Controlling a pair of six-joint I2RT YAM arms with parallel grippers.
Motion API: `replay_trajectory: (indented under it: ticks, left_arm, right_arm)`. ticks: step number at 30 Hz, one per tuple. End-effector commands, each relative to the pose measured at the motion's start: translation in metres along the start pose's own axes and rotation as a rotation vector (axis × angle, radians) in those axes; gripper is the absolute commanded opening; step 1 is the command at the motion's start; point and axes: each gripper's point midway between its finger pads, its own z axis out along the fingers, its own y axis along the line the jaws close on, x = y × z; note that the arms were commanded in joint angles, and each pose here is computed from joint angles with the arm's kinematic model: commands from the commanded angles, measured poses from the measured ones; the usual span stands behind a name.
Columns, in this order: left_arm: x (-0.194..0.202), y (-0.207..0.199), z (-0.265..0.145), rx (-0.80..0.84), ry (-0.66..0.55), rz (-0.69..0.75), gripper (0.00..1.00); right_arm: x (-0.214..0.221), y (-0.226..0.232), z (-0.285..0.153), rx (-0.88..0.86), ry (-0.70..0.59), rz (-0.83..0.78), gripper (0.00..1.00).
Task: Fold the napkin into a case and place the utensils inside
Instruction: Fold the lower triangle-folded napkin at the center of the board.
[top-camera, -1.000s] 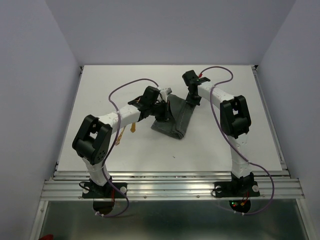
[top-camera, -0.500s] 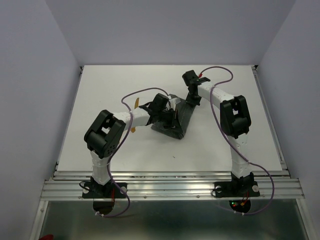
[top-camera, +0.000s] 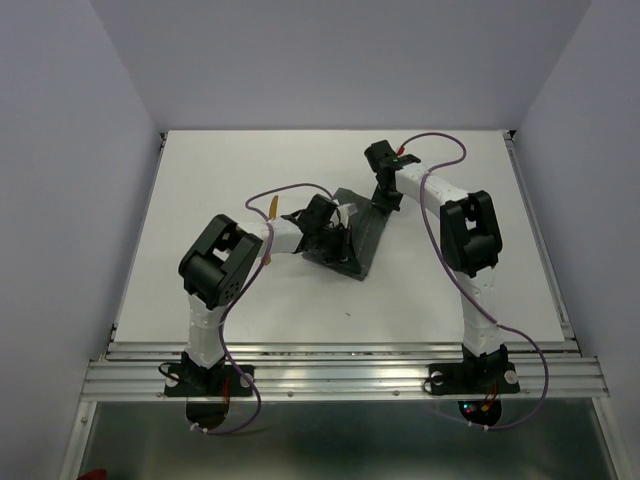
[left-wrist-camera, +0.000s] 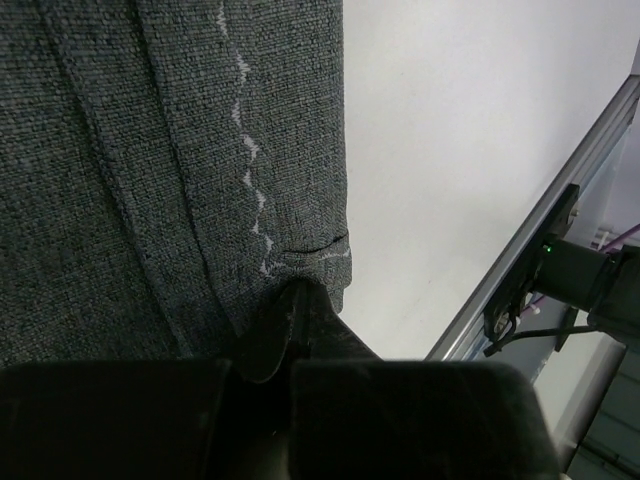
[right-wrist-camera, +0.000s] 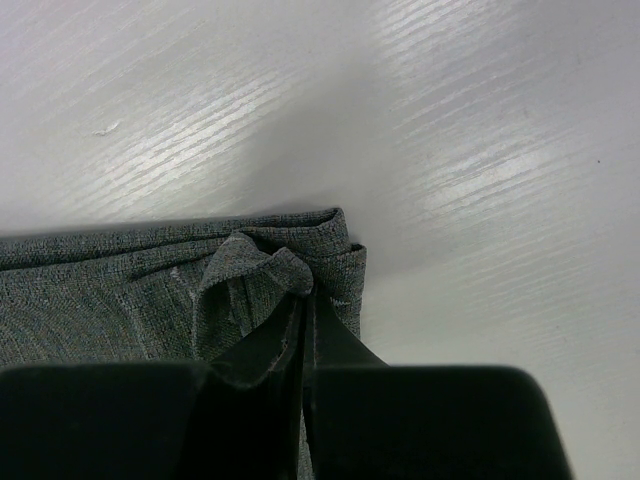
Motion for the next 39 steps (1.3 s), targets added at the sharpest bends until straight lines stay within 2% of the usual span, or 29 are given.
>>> replay_trajectory:
  ticks: [1, 10, 17, 20, 23, 25, 29, 33, 39]
  left_arm:
    - [0.002, 0.011, 0.002, -0.02, 0.0, 0.011, 0.0]
    - [0.0, 0.022, -0.004, -0.104, -0.008, -0.001, 0.0]
    - [-0.061, -0.021, -0.061, -0.08, -0.183, 0.064, 0.0]
    - [-0.078, -0.011, -0.075, -0.1, -0.225, 0.044, 0.0]
    - [-0.097, 0.025, -0.083, -0.203, -0.273, -0.012, 0.0]
    - [-0.093, 0.05, -0.075, -0.274, -0.25, -0.052, 0.0]
    - [-0.078, 0.077, -0.059, -0.314, -0.213, -0.109, 0.0]
    - [-0.048, 0.098, -0.046, -0.348, -0.156, -0.155, 0.0]
    - [-0.016, 0.093, -0.038, -0.339, -0.106, -0.153, 0.0]
  right_arm:
    - [0.025, -0.026, 0.017, 0.103, 0.055, -0.054, 0.01]
    - [0.033, -0.033, 0.024, 0.124, 0.068, -0.071, 0.01]
    - [0.031, -0.034, 0.021, 0.115, 0.057, -0.09, 0.01]
    - [0.031, -0.034, 0.021, 0.115, 0.055, -0.09, 0.01]
    - [0.029, -0.031, 0.02, 0.107, 0.055, -0.086, 0.01]
    - [0.029, -0.03, 0.02, 0.103, 0.058, -0.085, 0.01]
    - [0.025, -0.028, 0.015, 0.09, 0.051, -0.082, 0.01]
    - [0.021, -0.025, 0.011, 0.079, 0.041, -0.084, 0.01]
    - [0.018, -0.023, 0.007, 0.06, 0.038, -0.093, 0.01]
